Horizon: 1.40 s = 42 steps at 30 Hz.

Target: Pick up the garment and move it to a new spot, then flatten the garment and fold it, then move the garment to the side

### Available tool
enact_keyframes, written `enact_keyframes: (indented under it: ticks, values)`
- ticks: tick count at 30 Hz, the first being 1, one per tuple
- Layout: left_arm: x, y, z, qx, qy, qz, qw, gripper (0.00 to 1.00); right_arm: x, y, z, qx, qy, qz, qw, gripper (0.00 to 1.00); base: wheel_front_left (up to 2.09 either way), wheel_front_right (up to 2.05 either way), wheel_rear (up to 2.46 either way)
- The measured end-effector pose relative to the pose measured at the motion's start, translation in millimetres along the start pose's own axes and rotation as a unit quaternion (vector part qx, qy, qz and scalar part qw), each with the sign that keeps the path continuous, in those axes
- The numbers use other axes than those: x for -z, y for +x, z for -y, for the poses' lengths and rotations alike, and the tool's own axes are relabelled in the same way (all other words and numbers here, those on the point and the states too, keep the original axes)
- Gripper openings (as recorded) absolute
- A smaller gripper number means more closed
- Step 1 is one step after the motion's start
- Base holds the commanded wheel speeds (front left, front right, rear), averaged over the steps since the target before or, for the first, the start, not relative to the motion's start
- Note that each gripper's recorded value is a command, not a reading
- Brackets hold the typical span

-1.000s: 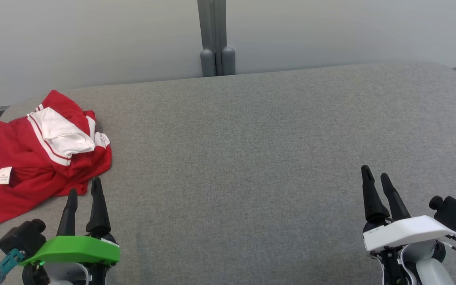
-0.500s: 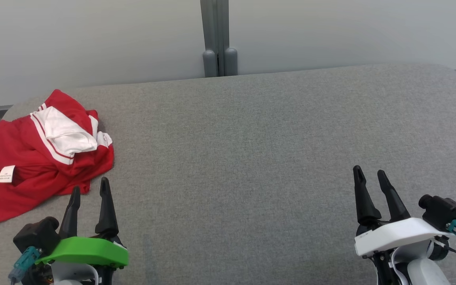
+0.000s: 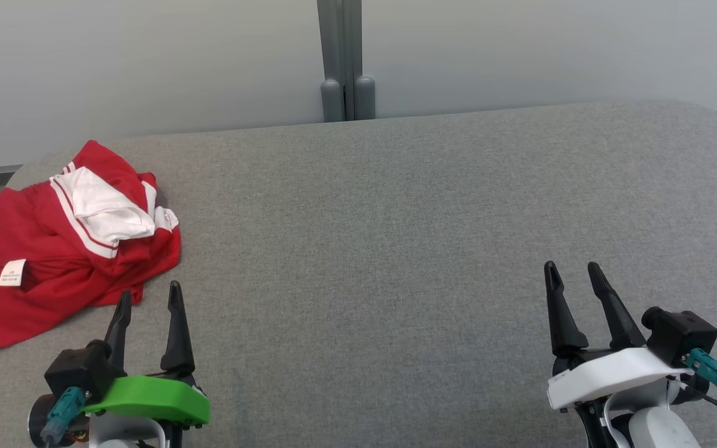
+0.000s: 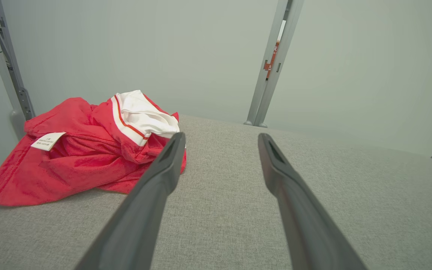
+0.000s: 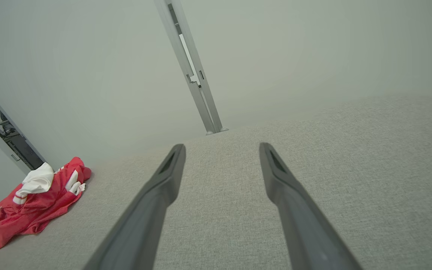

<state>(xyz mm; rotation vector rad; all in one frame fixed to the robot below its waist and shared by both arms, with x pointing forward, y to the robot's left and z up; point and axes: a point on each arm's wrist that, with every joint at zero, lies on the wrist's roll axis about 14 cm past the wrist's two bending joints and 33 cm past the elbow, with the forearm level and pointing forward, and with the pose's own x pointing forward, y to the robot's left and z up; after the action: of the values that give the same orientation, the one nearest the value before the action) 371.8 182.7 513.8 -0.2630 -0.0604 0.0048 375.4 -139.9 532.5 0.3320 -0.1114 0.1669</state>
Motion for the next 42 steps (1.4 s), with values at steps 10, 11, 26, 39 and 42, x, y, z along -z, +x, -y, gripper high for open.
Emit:
enact_keyframes:
  ticks: [10, 11, 26, 39, 42]
  values:
    - [1.2, -1.4, 0.9, 0.006, 0.042, 0.003, 0.999, 1.00, -1.4, 0.0, -3.5, -0.011, -0.045, 0.005, 0.999, 1.00, 0.00, 0.00, 0.00]
    - [1.2, -1.4, 0.9, 0.007, 0.046, 0.004, 0.999, 1.00, -1.4, 0.0, -4.0, -0.012, -0.050, 0.005, 0.999, 1.00, 0.00, 0.00, 0.00]
    - [-4.1, -2.8, 7.4, 0.021, 0.072, 0.007, 0.997, 1.00, 0.0, -1.1, -9.3, -0.025, -0.092, 0.005, 0.995, 1.00, 0.00, 0.00, 0.00]
    - [-9.6, -7.3, 1.6, 0.009, 0.089, -0.012, 0.996, 1.00, 2.3, -2.8, -8.0, -0.025, -0.102, 0.000, 0.994, 1.00, 0.00, 0.00, 0.00]
    - [-10.9, -7.3, 0.4, 0.005, 0.085, -0.014, 0.996, 1.00, 3.3, -2.5, -5.7, -0.021, -0.093, -0.003, 0.995, 1.00, 0.00, 0.00, 0.00]
